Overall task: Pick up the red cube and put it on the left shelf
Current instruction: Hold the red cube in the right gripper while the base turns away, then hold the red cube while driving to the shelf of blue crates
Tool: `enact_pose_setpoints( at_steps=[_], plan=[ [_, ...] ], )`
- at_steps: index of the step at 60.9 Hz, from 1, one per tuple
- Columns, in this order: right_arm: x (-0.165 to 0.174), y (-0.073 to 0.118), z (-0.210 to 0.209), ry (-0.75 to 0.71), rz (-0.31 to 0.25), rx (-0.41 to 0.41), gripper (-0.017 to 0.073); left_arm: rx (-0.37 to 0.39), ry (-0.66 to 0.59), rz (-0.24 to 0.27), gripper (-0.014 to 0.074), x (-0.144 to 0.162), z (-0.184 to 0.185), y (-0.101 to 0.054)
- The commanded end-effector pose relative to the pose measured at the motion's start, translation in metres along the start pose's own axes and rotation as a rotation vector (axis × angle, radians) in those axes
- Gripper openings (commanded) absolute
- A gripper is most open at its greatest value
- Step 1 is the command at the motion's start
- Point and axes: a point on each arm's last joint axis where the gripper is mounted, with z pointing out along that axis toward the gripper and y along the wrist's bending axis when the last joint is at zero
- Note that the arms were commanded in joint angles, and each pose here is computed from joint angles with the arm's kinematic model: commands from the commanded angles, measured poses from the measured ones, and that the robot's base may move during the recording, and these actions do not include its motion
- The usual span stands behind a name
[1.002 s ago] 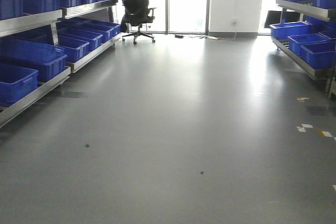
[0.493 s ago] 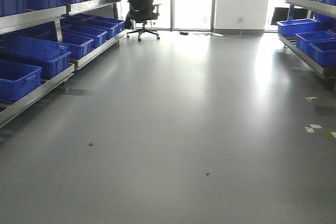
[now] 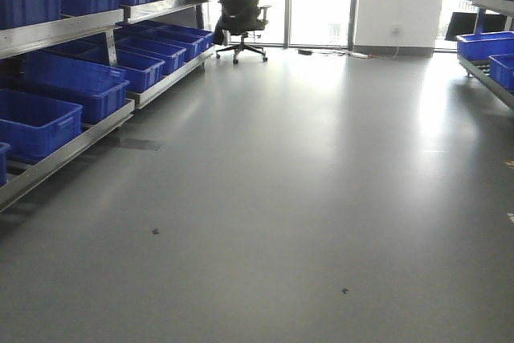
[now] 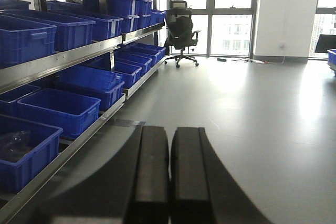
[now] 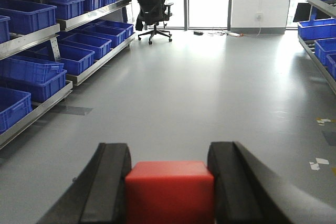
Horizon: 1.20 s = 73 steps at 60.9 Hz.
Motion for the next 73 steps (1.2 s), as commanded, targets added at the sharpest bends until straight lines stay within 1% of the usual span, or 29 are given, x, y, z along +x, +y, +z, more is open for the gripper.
enact_pose_setpoints(
  at_steps=[1, 73],
  plan=[
    [-0.0178, 0.0011, -0.0024, -0.122, -0.014, -0.004, 0.0058, 0.006, -0.075, 0.0, 0.0101, -0.0002, -0.001, -0.0002],
    [-0.0178, 0.0011, -0.0024, -0.122, -0.014, -0.004, 0.0058, 0.006, -0.075, 0.0, 0.0101, -0.0002, -0.001, -0.0002]
  ],
)
